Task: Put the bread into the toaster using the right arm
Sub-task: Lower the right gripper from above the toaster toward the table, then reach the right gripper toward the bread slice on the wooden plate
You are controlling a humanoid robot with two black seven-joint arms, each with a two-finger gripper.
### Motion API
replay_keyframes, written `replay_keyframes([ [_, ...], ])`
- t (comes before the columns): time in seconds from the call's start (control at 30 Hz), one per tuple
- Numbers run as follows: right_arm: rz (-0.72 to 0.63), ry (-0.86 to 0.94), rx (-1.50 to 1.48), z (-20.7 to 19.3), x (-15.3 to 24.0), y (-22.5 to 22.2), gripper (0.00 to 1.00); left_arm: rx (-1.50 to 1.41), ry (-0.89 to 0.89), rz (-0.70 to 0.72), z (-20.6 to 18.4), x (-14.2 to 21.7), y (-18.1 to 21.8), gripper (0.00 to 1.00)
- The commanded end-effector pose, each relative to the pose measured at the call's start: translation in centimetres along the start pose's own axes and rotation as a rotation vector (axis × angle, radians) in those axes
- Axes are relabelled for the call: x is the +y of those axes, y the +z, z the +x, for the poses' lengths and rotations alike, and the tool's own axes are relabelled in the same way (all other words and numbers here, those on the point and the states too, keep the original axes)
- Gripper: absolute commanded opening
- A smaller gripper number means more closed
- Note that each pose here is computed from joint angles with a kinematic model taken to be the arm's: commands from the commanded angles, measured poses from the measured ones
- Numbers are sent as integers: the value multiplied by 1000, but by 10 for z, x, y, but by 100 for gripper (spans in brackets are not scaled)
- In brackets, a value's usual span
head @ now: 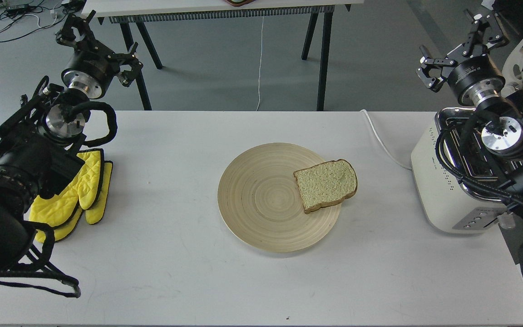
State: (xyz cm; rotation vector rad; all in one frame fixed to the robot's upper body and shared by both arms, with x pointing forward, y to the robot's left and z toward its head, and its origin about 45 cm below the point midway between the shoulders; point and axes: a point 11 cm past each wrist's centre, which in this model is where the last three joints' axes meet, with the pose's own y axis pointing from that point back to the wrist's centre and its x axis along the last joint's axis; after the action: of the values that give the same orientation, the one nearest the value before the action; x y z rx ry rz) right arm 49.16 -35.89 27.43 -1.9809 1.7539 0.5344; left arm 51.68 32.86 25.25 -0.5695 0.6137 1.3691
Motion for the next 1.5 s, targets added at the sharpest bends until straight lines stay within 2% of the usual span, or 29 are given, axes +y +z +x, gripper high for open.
replay_keyframes([
  [0.0, 2, -5, 37, 3, 2, -11, 99, -1, 0, 4, 0, 0, 0, 100],
  [0.23, -5, -5, 105, 9, 6, -27, 99, -3, 1, 2, 1, 0, 1, 100],
  [0.43, -40, -106, 258, -24, 12, -45, 99, -2, 1, 0, 0, 0, 1, 100],
  [0.67, -143, -187, 622, -67, 48, -31, 99, 1, -1, -7, 0, 0, 0, 100],
  [0.97, -319, -176, 752, -47, 94, 62, 95, 2, 1, -7, 0, 0, 0, 100],
  [1.1, -338, -197, 880, -50, 107, 111, 95, 2, 1, -7, 0, 0, 0, 100],
  [1.3, -416, -201, 973, -33, 125, 156, 94, 3, -1, -8, 0, 0, 0, 100],
  [1.47, -455, -165, 987, -18, 131, 169, 92, 2, 1, -7, 0, 0, 0, 100],
])
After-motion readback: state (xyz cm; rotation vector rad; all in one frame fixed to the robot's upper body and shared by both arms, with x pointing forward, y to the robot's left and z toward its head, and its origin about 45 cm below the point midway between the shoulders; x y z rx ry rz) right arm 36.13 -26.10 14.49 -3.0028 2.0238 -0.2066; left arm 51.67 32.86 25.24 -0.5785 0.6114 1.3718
